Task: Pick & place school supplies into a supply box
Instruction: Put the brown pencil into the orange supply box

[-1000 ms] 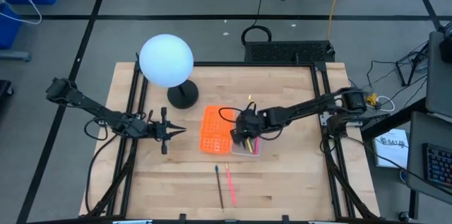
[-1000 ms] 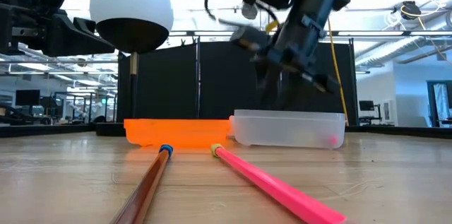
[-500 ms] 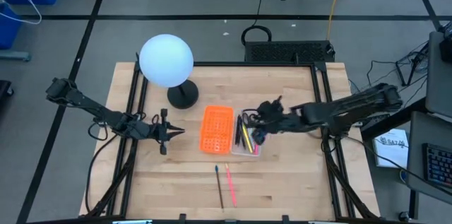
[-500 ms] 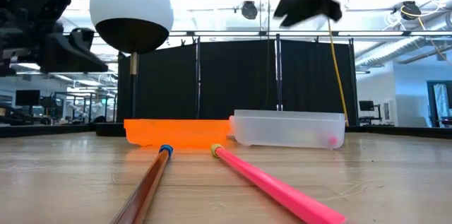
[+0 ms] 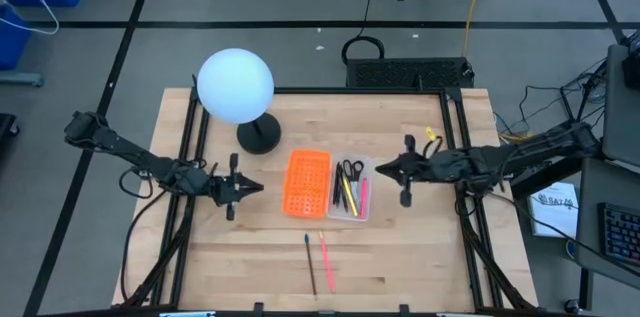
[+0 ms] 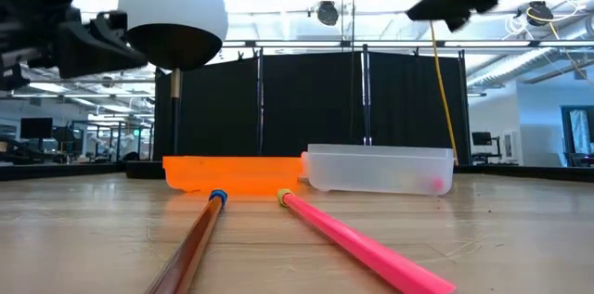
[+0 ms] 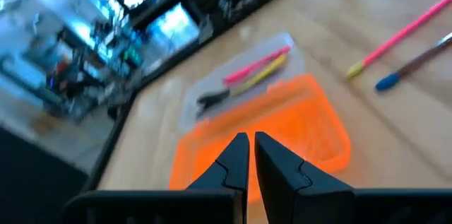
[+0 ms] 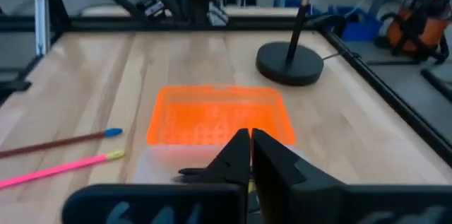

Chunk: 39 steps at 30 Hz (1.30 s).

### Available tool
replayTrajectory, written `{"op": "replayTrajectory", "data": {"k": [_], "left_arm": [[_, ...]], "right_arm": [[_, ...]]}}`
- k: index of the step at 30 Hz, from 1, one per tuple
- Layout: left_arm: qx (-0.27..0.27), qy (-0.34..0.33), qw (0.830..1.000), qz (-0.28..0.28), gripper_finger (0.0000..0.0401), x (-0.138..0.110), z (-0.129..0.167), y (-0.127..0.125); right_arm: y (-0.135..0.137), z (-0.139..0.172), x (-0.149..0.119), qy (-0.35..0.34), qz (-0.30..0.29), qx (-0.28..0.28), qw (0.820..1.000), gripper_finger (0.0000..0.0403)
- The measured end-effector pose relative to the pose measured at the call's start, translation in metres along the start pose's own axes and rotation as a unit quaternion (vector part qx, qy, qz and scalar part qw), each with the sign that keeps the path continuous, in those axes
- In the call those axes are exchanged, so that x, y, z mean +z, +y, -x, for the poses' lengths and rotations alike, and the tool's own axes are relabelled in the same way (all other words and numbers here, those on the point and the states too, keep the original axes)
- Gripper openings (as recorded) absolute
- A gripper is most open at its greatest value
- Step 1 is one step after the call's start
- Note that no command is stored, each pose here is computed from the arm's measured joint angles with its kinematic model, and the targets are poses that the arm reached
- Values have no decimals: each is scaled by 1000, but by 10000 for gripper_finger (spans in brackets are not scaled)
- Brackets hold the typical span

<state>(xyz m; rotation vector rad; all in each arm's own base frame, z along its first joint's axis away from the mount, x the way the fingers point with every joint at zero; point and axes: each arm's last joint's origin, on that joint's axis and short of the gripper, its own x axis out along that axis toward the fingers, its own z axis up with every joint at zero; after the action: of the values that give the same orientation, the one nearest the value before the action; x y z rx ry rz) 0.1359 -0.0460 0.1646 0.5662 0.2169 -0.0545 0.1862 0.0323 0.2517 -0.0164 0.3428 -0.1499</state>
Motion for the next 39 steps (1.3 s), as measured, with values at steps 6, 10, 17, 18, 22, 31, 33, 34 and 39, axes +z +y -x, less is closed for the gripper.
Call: {"op": "replayTrajectory", "data": {"k": [6, 10, 17, 18, 22, 31, 33, 34, 39], "left_arm": [[15, -60, 997, 37, 33, 11, 1, 5], [53, -63, 988, 129, 33, 13, 1, 9], [99, -36, 978, 179, 33, 10, 1, 11], [107, -34, 975, 190, 33, 10, 1, 11], [132, -31, 962, 236, 33, 9, 2, 13], [212, -16, 933, 289, 33, 6, 3, 17], [237, -18, 916, 324, 33, 5, 4, 18], [249, -20, 906, 341, 33, 5, 4, 18], [341, -47, 815, 467, 32, 0, 7, 22]], "right_arm": [[-13, 16, -45, -68, -32, 7, 997, 2], [-20, 25, -58, -103, -53, 4, 993, 1], [-26, 39, -67, -136, -57, 4, 989, 0], [-26, 40, -68, -138, -49, 4, 989, 0], [-26, 39, -75, -135, -38, 16, 990, 0], [-23, 31, -101, -134, 3, 36, 990, 0], [-24, 32, -101, -151, -1, 36, 988, 0], [-24, 32, -98, -166, -5, 36, 985, 0], [-24, 33, -96, -182, 5, 34, 983, 0]]}}
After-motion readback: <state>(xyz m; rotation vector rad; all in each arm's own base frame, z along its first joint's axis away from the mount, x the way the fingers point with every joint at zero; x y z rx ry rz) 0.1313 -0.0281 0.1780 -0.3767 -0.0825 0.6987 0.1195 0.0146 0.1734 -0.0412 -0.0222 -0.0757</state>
